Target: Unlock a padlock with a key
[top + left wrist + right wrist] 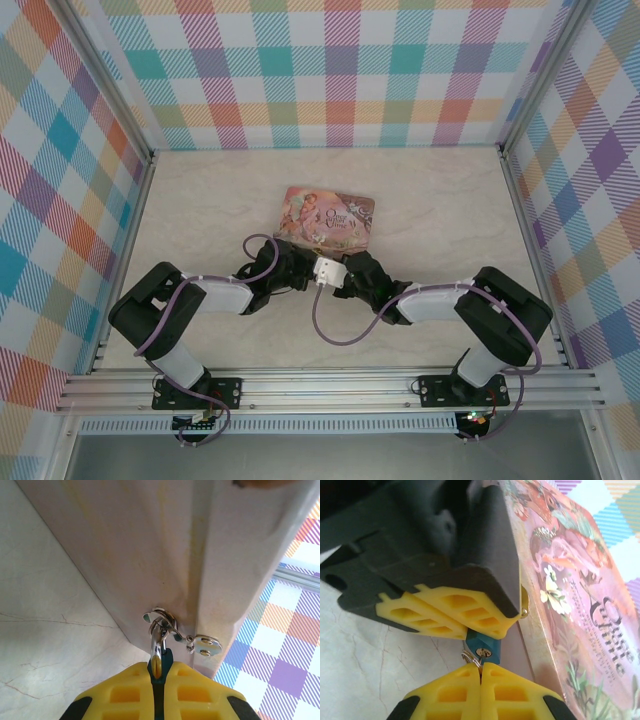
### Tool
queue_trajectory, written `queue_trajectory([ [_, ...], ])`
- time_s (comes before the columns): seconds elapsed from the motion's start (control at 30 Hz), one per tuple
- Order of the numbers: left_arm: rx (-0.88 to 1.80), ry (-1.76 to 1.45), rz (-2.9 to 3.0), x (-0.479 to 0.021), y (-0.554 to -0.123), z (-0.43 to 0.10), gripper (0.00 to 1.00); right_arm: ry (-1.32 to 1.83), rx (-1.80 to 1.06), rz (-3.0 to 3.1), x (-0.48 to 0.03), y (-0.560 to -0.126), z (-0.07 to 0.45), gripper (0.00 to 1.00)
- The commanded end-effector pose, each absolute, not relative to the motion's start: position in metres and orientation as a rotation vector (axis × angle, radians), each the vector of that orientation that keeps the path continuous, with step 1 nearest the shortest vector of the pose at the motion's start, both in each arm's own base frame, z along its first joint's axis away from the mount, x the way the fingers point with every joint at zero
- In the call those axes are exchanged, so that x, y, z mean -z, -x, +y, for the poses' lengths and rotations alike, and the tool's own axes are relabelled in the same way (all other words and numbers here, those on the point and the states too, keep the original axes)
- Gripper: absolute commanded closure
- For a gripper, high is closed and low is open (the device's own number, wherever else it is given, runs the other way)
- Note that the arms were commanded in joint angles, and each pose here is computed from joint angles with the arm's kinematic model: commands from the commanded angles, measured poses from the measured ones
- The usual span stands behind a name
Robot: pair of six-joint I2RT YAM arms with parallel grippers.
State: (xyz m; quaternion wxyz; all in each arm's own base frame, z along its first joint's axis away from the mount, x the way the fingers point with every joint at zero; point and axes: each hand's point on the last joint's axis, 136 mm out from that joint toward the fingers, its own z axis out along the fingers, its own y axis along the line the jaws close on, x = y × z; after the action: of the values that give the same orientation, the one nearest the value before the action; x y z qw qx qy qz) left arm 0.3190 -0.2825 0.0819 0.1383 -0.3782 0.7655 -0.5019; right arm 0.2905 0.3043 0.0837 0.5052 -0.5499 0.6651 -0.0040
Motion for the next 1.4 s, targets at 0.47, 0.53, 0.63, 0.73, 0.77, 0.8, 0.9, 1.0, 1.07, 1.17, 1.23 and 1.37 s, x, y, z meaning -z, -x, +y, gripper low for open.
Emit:
queue_trajectory([
  [0.47, 1.554, 1.039, 2.129, -0.113, -0.326, -0.290, 1.00, 0.815, -0.682, 1.957, -0.090, -0.272, 0.346, 1.00],
  [0.53, 1.552, 1.038, 2.130, -0.113, -0.326, -0.290, 1.00, 0.816, -0.694, 1.963, -0.090, -0.271, 0.345, 1.00],
  [0.63, 1.548, 1.036, 2.131, -0.112, -0.326, -0.290, 1.00, 0.822, -0.711, 1.972, -0.091, -0.268, 0.345, 1.00],
  [0.73, 1.541, 1.034, 2.135, -0.111, -0.326, -0.289, 1.00, 0.803, -0.724, 1.991, -0.090, -0.267, 0.340, 1.00],
  [0.77, 1.537, 1.034, 2.138, -0.110, -0.326, -0.289, 1.00, 0.793, -0.739, 1.998, -0.091, -0.267, 0.339, 1.00],
  [0.8, 1.534, 1.035, 2.138, -0.109, -0.326, -0.289, 1.00, 0.784, -0.755, 2.003, -0.092, -0.266, 0.337, 1.00],
  [0.9, 1.528, 1.035, 2.138, -0.109, -0.326, -0.288, 1.00, 0.781, -0.802, 2.016, -0.094, -0.263, 0.333, 0.97],
  [1.0, 1.511, 1.023, 2.145, -0.107, -0.326, -0.287, 1.00, 0.831, -0.800, 2.022, -0.095, -0.257, 0.329, 0.77],
  [1.07, 1.476, 1.010, 2.163, -0.102, -0.324, -0.284, 1.00, 0.854, -0.775, 2.019, -0.095, -0.255, 0.320, 0.65],
  [1.17, 1.395, 0.973, 2.206, -0.093, -0.322, -0.278, 1.00, 0.836, -0.790, 2.017, -0.100, -0.253, 0.301, 0.51],
  [1.23, 1.348, 0.940, 2.235, -0.088, -0.320, -0.275, 1.00, 0.790, -0.784, 2.037, -0.104, -0.257, 0.286, 0.46],
  [1.37, 1.254, 0.901, 2.300, -0.069, -0.315, -0.268, 1.00, 0.664, -0.757, 2.105, -0.111, -0.269, 0.259, 0.43],
])
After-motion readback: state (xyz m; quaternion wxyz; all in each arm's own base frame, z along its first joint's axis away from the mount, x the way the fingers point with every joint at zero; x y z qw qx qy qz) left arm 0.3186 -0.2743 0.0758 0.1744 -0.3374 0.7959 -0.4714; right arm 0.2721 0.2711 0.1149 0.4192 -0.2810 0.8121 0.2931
